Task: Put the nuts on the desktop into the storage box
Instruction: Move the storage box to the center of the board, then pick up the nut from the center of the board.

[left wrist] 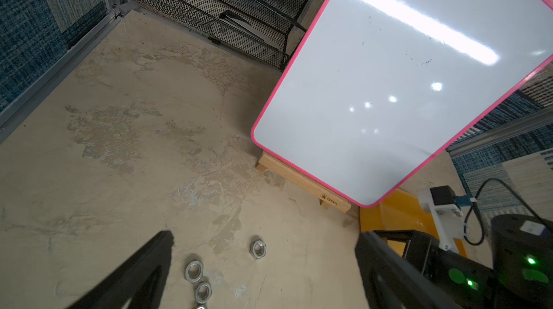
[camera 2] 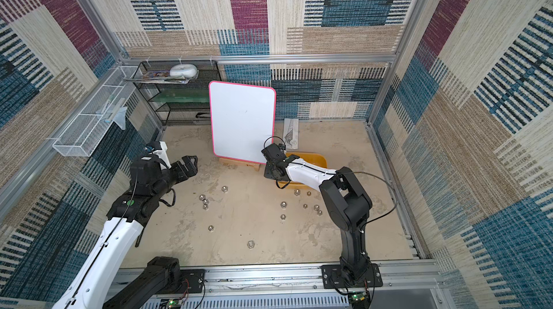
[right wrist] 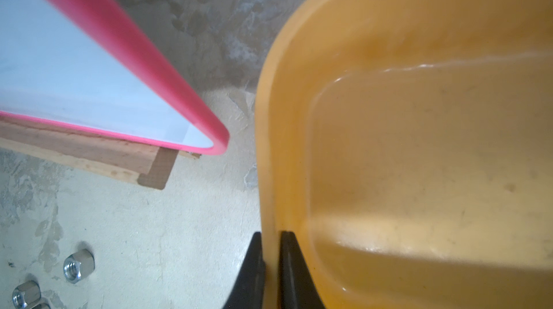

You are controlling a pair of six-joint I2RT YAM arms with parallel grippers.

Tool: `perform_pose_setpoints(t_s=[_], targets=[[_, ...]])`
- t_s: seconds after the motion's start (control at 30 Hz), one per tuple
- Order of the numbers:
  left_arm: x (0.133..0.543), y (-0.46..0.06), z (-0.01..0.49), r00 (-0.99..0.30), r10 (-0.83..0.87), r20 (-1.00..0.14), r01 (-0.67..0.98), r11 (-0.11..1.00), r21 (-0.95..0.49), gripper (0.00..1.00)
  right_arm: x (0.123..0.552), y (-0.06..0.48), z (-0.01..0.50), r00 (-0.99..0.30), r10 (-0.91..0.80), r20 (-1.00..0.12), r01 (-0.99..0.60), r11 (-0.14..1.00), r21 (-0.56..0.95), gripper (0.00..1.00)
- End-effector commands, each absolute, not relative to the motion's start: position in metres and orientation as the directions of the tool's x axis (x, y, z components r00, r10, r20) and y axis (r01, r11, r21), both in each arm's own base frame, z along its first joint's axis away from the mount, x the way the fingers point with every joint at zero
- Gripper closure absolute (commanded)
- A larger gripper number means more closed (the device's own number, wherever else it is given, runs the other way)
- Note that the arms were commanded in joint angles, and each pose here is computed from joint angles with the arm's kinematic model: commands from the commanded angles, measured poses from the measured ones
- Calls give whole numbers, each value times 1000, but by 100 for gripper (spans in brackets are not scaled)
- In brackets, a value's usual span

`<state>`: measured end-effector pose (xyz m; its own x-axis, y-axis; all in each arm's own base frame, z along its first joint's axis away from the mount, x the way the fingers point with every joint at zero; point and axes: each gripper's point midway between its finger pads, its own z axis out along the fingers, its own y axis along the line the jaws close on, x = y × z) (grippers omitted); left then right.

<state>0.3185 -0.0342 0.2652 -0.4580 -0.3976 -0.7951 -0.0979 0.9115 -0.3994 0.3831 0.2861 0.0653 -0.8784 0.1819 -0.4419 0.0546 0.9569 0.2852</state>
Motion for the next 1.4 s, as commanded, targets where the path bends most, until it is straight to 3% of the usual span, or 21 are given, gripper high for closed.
perform_pose_setpoints(t_s=[0.0,0.1,0.13,0.43,0.7,0.93,1.13,1.37], targets=[[314,-35,259,-478,-382,-791,-103,919,-381,0,364,290,60,-920,197,-338,90,947,307,70],[312,-38,258,-494,-389,-777,-107,915,-389,0,372,291,87,-900,170,-402,44,951,305,45],[311,-40,257,-501,-387,-774,-104,915,-390,0,373,290,95,-894,160,-418,29,953,301,42],[301,-64,241,-576,-369,-730,-58,909,-414,0,352,243,158,-829,93,-551,-28,978,208,30],[294,-95,224,-637,-309,-706,-21,923,-384,0,323,140,160,-802,206,-560,126,976,178,32],[292,-117,206,-701,-282,-655,-15,924,-382,0,304,56,126,-804,345,-484,313,938,149,37],[286,-149,193,-759,-211,-616,52,923,-380,0,304,26,96,-802,441,-404,394,897,198,40],[263,-184,173,-845,-159,-511,108,884,-454,0,314,14,59,-845,432,-315,401,902,161,48]])
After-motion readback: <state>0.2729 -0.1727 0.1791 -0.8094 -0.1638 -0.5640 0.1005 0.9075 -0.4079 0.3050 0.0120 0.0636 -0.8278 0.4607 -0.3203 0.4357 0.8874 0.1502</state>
